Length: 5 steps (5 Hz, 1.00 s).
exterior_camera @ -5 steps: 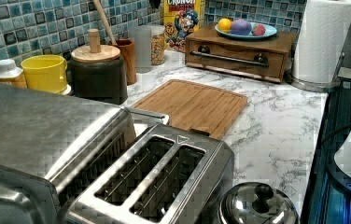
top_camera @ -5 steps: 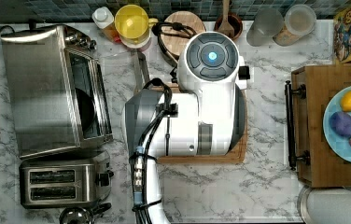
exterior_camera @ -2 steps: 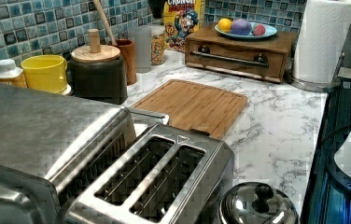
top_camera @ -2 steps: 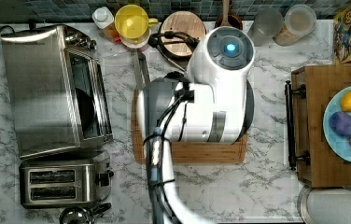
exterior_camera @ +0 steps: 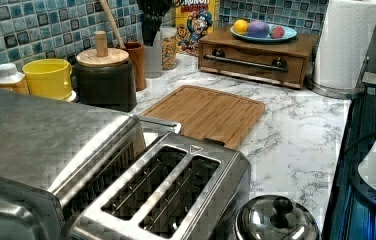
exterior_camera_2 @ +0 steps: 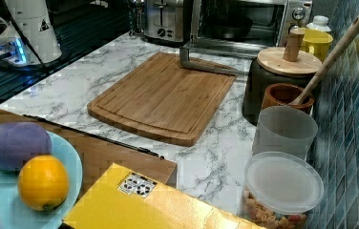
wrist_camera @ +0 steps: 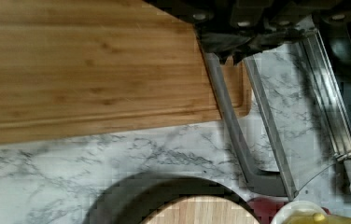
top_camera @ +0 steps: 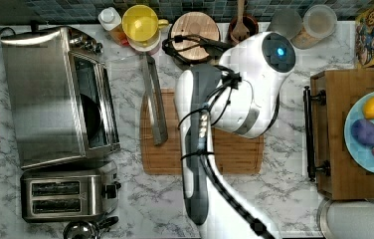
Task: Close the oven.
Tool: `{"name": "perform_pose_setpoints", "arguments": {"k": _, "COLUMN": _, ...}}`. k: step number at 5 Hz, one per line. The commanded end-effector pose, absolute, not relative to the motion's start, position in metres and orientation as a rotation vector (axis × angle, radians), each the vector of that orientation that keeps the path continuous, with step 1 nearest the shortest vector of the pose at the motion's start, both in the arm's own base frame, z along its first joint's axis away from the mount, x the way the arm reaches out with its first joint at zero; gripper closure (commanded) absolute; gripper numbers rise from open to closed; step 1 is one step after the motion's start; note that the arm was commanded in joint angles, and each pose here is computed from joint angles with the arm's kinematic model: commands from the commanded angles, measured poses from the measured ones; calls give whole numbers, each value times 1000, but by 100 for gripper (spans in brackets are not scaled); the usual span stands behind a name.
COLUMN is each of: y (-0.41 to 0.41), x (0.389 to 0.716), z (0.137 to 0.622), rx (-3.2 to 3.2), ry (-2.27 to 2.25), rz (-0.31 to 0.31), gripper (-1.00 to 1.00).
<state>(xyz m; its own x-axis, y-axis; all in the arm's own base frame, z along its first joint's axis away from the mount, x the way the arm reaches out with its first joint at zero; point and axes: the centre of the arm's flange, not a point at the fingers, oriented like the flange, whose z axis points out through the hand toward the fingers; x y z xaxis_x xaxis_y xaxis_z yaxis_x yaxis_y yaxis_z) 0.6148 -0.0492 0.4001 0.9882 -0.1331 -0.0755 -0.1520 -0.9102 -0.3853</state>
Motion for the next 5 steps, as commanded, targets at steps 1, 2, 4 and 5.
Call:
{"name": "perform_pose_setpoints", "arguments": {"k": 1, "y": 11, "x": 598, "z": 398, "rx": -2557, "ry": -222, "rz": -93, "gripper": 100}}
{"name": "perform_pose_setpoints", "arguments": {"k": 2, "y": 8, "x": 617, "z": 357, "rx": -2535, "ry": -251, "rz": 15, "gripper": 100}}
{"name": "perform_pose_setpoints", "arguments": {"k": 4, "y": -10, "x": 631, "z": 309, "rx": -2639, "ry": -110, "rz": -28, "gripper": 100}}
{"name": "perform_pose_setpoints", "arguments": {"k": 5, "y": -16, "x": 642, "z": 296, "rx": -2594, "ry": -82, "rz": 10, "gripper": 100}}
